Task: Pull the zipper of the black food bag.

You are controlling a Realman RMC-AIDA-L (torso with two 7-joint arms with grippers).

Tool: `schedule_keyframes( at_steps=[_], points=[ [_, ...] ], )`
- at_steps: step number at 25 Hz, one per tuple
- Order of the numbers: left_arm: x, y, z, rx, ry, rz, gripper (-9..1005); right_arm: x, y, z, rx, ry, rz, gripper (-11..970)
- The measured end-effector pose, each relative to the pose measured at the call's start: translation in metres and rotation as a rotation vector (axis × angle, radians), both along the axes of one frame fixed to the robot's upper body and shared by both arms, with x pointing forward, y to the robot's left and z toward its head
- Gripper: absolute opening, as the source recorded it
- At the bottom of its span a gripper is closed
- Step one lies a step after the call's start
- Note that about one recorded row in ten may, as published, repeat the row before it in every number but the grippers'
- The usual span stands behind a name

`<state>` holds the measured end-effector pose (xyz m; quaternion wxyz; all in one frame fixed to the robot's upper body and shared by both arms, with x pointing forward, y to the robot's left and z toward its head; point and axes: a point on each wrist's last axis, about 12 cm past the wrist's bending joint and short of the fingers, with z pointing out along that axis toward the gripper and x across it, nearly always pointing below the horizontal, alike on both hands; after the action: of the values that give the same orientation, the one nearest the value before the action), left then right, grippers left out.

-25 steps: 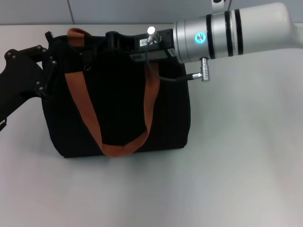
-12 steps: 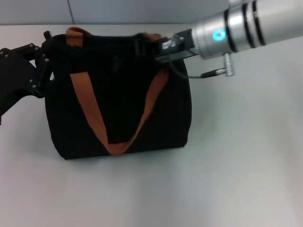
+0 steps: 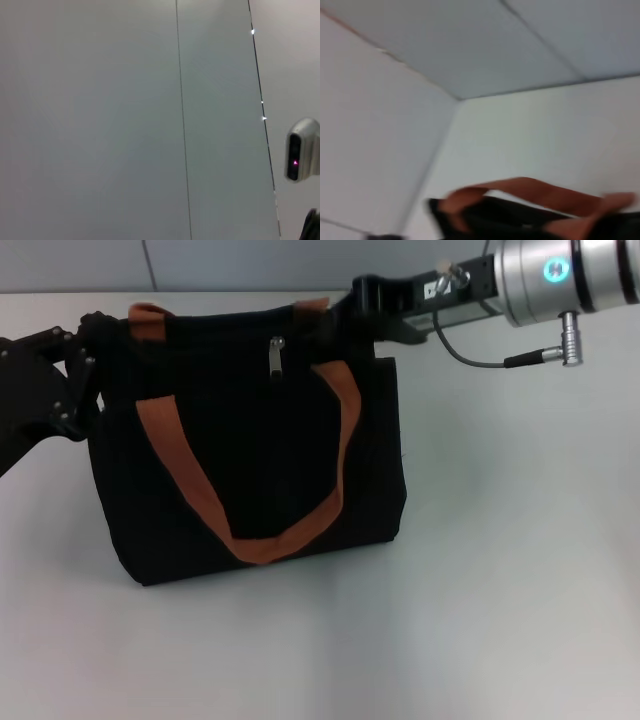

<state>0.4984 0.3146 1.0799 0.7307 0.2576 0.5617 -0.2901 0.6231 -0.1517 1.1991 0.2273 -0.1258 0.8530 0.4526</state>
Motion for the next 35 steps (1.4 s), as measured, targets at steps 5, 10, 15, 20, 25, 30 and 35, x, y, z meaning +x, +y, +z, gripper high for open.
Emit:
schedule_keyframes(
  at_steps=[5, 10, 15, 20, 25, 30, 35],
  points=[
    [0.000, -0.001, -0.001, -0.008, 0.010, 0.001, 118, -0.017, -0.021, 0.007, 0.310, -0.145, 0.049, 25],
    [-0.001, 0.000, -0.002, -0.020, 0.028, -0.004, 122, -0.032, -0.055, -0.003, 0.507, -0.266, 0.047, 126],
    [-0.002, -0.003, -0.004, -0.046, 0.093, -0.043, 127, -0.056, -0.101, -0.022, 0.620, -0.486, 0.064, 259],
    [0.001, 0.001, -0.005, -0.088, 0.169, -0.037, 131, -0.067, -0.122, -0.035, 0.600, -0.561, 0.039, 456],
    [0.001, 0.004, -0.006, -0.086, 0.189, -0.034, 136, -0.068, -0.124, -0.034, 0.590, -0.558, 0.060, 646],
    [0.000, 0.005, -0.006, -0.083, 0.186, -0.036, 142, -0.061, -0.109, -0.029, 0.561, -0.458, 0.140, 728],
    [0.000, 0.005, -0.006, -0.081, 0.184, -0.037, 160, -0.034, -0.078, -0.015, 0.417, -0.224, 0.211, 741]
  ],
)
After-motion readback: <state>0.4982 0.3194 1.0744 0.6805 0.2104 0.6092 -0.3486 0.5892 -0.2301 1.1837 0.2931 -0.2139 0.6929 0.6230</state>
